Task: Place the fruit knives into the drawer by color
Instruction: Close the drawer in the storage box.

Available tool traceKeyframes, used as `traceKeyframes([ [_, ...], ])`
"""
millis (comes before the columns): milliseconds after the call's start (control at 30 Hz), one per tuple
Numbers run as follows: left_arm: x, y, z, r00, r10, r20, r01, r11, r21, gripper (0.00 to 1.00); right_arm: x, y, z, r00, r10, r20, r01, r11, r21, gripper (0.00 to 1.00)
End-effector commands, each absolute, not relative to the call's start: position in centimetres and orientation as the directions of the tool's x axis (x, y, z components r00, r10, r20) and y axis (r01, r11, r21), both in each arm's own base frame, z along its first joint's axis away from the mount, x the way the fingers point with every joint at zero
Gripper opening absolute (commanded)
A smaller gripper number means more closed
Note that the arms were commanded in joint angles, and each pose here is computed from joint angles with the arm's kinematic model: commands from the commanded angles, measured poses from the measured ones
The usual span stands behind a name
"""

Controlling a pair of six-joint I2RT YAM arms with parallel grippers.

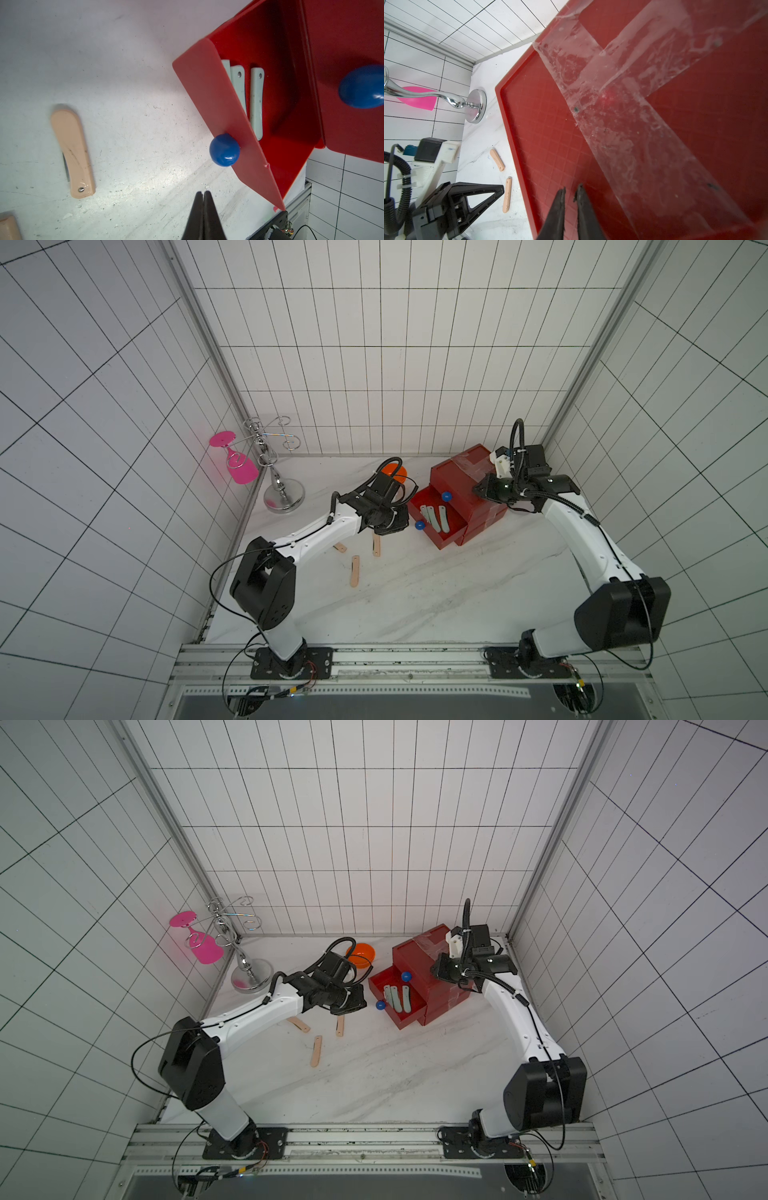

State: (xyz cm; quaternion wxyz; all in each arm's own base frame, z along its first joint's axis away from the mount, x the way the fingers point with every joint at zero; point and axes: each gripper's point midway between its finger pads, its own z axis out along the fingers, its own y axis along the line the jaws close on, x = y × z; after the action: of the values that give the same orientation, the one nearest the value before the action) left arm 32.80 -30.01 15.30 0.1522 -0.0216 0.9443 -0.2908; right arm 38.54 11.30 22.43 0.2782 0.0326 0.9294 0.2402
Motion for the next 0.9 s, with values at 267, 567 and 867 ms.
traceKeyframes([
  [267,34.0,-32.0,14.9,-0.944,-0.153,-0.292,0.067,0.777,-0.626,0.00,30.6,9.3,11.7,-0.985,0.160,-0.059,0.134,0.941,0.310,0.16],
  [567,34.7,-33.6,14.0,-0.945,-0.148,-0.293,0.075,0.772,-0.631,0.00,30.7,9.4,11.5,-0.986,0.157,-0.055,0.133,0.942,0.309,0.16],
  [867,35.4,-35.3,14.5,-0.940,-0.162,-0.301,0.084,0.743,-0.664,0.00,30.6,9.3,11.4,-0.987,0.155,-0.050,0.132,0.942,0.309,0.15],
])
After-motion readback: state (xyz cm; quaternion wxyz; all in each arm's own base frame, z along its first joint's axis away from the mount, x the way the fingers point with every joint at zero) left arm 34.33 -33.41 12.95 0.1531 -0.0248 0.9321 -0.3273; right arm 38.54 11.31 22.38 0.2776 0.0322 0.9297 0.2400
